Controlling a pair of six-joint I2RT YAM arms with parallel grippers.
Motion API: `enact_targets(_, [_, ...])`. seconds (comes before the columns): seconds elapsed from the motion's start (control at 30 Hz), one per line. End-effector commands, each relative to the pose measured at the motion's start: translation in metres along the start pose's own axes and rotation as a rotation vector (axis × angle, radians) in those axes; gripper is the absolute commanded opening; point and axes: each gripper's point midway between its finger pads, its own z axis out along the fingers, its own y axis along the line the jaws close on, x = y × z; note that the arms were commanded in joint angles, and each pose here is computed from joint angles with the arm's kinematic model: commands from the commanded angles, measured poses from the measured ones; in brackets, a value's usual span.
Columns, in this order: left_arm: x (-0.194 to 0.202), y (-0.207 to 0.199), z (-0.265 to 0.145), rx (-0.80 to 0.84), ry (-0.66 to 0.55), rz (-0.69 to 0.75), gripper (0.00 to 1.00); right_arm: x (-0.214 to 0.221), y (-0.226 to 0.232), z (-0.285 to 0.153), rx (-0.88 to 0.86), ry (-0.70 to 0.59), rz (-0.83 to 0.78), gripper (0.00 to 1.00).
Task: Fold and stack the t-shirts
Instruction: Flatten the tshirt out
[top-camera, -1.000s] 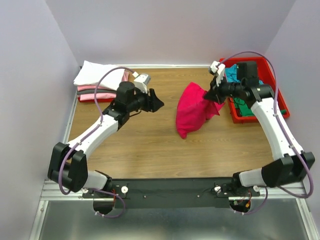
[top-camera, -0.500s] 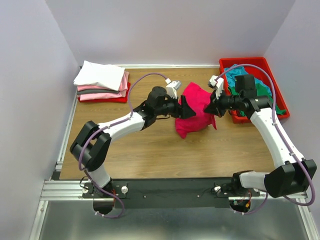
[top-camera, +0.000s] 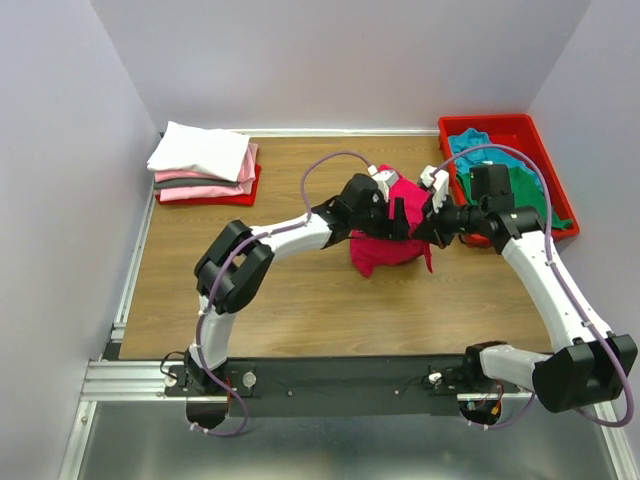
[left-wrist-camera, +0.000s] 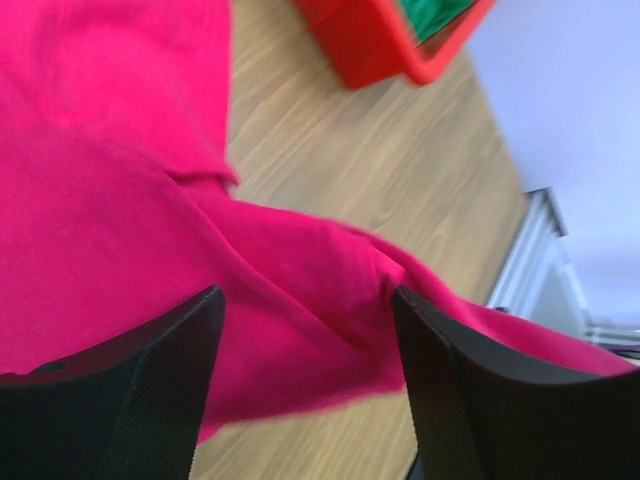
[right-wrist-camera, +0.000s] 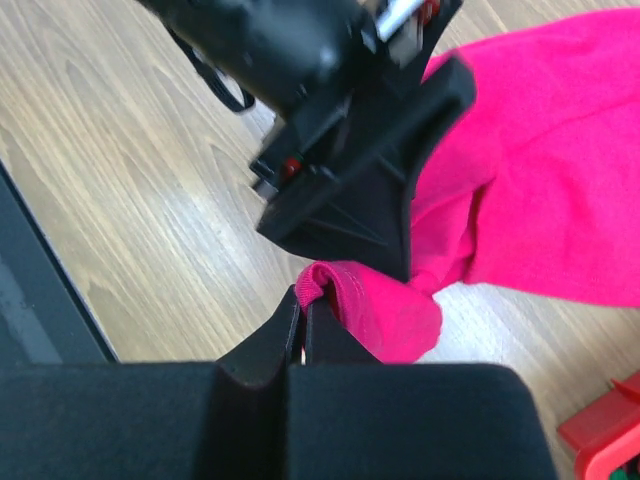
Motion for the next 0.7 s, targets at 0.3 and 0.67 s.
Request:
enact_targets(0.3, [0.033,0.050,0.007,-0.261,0.084,0.050,0.39,0.025,-0.014,-0.012,0.139,0.016,0.067,0.00])
enact_targets(0.67, [-0.016,0.035,-0.039,-0.322,-0.105,0.105,0.00,0.072,-0.039,-0.027,0.357,0.139,0.136,0.00])
